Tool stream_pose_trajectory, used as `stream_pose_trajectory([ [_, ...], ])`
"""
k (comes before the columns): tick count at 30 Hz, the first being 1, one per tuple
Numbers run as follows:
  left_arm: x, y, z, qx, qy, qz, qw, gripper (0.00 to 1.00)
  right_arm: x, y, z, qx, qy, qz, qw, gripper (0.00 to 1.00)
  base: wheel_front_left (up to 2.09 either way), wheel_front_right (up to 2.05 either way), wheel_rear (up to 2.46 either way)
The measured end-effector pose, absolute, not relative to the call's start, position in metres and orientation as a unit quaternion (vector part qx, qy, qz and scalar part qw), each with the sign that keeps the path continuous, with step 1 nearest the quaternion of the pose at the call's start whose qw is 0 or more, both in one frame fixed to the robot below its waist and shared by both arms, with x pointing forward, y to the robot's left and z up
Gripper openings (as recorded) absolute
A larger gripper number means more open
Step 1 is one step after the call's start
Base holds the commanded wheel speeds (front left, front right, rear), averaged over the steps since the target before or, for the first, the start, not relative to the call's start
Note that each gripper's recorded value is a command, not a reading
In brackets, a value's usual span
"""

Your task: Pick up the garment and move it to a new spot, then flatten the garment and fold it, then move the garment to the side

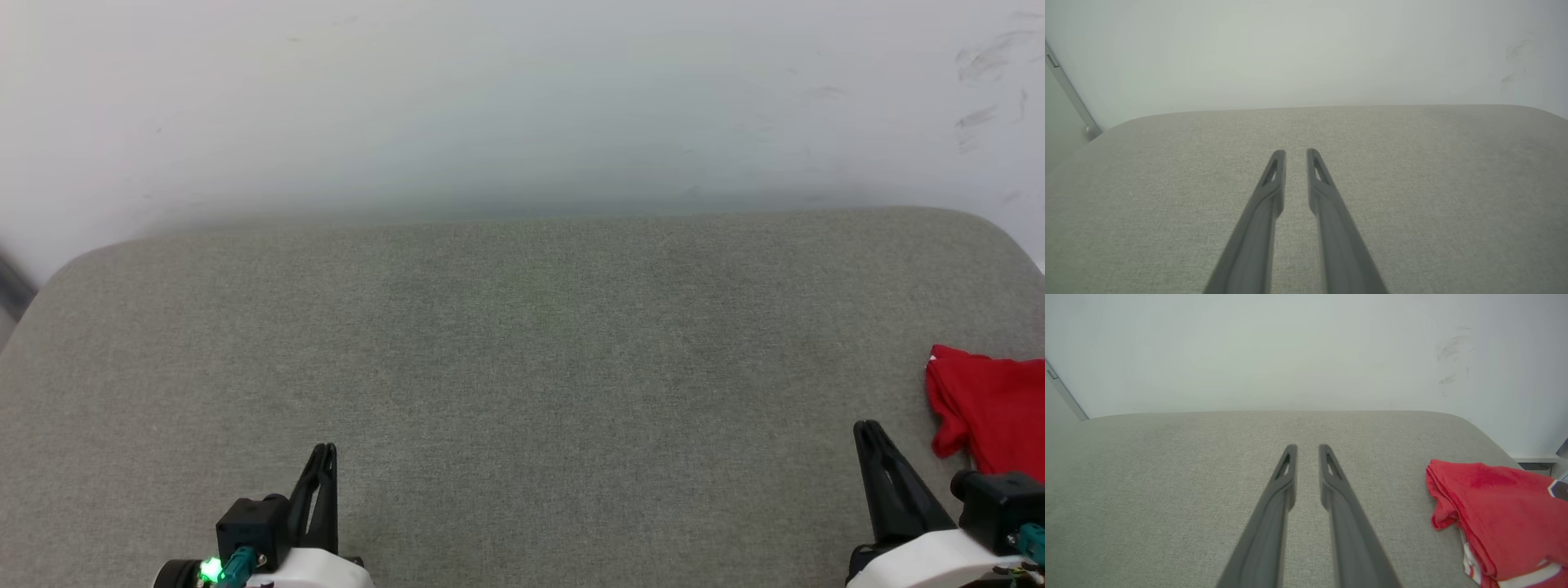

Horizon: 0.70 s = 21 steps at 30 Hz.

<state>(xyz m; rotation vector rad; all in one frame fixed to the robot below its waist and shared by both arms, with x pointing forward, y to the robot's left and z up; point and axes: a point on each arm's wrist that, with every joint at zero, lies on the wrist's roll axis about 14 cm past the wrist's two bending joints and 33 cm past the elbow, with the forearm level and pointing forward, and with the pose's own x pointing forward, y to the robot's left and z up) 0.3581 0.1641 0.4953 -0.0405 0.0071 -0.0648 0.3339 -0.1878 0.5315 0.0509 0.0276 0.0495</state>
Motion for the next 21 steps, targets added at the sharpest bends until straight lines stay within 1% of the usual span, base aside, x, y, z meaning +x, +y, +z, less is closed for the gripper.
stream_pose_trajectory([
  [9, 0.357, 0.168, 0.481, -0.097, 0.045, -0.015, 0.994, 0.0, 0.334, -0.186, 0.518, 0.109, 0.03, 0.028, 0.993, 0.0, 0.0, 0.0, 0.0],
  [21, 0.362, 0.175, 0.475, -0.207, 0.073, 0.006, 0.976, 0.0, 0.342, -0.184, 0.516, 0.22, 0.028, 0.032, 0.975, 0.0, 0.0, 0.0, 0.0],
])
